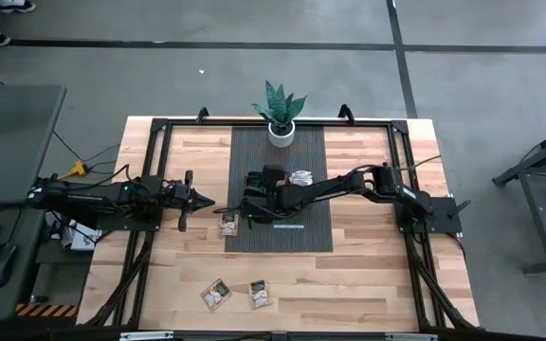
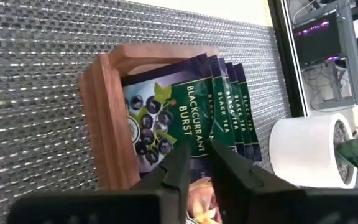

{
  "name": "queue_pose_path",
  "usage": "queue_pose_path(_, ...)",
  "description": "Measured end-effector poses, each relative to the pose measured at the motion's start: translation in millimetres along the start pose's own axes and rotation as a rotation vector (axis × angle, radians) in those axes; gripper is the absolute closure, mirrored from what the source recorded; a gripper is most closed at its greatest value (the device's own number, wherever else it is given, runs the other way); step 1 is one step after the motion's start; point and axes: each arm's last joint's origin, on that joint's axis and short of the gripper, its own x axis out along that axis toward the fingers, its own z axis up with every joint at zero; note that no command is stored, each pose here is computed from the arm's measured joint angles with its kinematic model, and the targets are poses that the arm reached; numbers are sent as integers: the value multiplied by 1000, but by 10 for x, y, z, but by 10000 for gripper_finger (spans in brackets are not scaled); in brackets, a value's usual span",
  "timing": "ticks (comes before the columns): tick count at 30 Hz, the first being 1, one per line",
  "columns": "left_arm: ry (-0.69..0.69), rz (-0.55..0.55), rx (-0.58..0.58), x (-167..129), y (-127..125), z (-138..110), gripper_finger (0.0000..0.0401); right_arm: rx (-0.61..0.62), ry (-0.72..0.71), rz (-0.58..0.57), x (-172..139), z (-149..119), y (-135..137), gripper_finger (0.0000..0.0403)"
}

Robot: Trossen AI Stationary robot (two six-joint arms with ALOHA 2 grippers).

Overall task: Pick & Place Tea
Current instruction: Put the violet tea bag into the left section of the wooden organizer

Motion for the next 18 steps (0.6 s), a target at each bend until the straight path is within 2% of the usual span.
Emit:
queue_pose_path(9, 0, 0, 0, 0, 0, 1, 400, -14, 0, 4, -1, -1, 2, 284)
queue_pose_path(18, 0, 0, 0, 0, 0, 1, 400, -60, -4, 3, -20, 2, 20, 262)
